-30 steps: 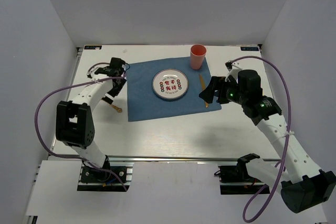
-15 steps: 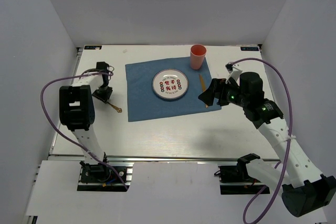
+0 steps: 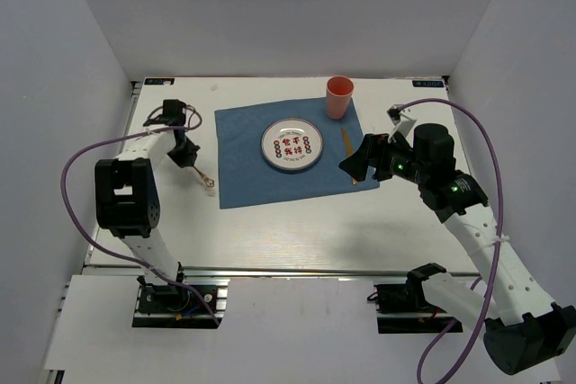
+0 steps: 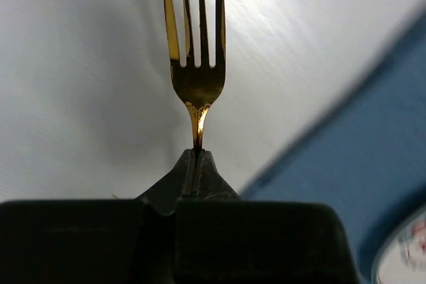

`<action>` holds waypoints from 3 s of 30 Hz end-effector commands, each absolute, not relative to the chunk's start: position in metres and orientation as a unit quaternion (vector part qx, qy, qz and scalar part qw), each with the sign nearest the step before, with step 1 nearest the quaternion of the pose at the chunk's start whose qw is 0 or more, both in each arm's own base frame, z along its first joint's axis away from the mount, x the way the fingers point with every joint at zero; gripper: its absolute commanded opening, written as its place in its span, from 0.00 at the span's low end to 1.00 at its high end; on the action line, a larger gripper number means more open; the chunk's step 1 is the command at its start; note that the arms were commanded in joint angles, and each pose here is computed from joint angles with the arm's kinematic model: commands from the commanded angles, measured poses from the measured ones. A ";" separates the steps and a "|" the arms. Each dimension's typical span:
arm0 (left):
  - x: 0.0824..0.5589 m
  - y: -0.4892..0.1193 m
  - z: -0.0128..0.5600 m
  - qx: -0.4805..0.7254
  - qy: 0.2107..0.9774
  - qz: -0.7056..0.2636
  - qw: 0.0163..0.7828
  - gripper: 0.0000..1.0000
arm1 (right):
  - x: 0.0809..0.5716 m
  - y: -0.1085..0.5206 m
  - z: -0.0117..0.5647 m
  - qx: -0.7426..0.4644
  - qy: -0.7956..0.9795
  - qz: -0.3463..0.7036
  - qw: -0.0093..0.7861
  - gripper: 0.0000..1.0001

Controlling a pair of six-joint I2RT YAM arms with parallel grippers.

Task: Set the dinner table for one person

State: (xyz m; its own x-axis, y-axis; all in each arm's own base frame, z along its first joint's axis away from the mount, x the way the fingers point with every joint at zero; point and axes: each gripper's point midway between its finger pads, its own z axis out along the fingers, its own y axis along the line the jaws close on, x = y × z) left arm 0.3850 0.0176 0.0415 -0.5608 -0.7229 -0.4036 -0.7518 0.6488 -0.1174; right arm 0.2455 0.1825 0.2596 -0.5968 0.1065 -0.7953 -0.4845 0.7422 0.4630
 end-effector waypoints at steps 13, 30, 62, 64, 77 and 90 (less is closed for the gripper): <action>0.417 -0.125 0.094 -0.035 0.978 -0.034 0.204 0.00 | 0.256 0.171 0.284 -0.144 0.802 0.301 0.495 0.89; 0.402 -0.146 0.046 -0.062 0.981 0.013 0.182 0.00 | 0.248 0.167 0.277 -0.139 0.804 0.297 0.495 0.89; 0.397 -0.133 0.079 -0.095 0.972 0.032 0.214 0.65 | 0.244 0.171 0.288 -0.140 0.799 0.315 0.493 0.89; 0.393 -0.126 0.113 -0.107 0.963 0.029 0.246 0.80 | 0.246 0.166 0.292 -0.128 0.802 0.302 0.499 0.89; 0.276 -0.036 0.291 -0.166 0.879 0.046 0.445 0.98 | 0.234 0.076 0.314 -0.018 0.847 0.103 0.520 0.89; 0.174 0.014 0.325 -0.196 0.846 0.035 0.494 0.98 | 0.185 0.051 0.341 -0.016 0.834 0.094 0.543 0.89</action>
State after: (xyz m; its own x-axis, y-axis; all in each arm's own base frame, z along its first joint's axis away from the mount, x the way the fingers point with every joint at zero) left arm 0.1922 0.0030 0.3344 -0.4083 -0.3078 -0.8594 -0.3381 0.9255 -0.1708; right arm 0.1917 0.0569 0.3368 -0.4157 0.0927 -0.9048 -0.1333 0.9778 0.1615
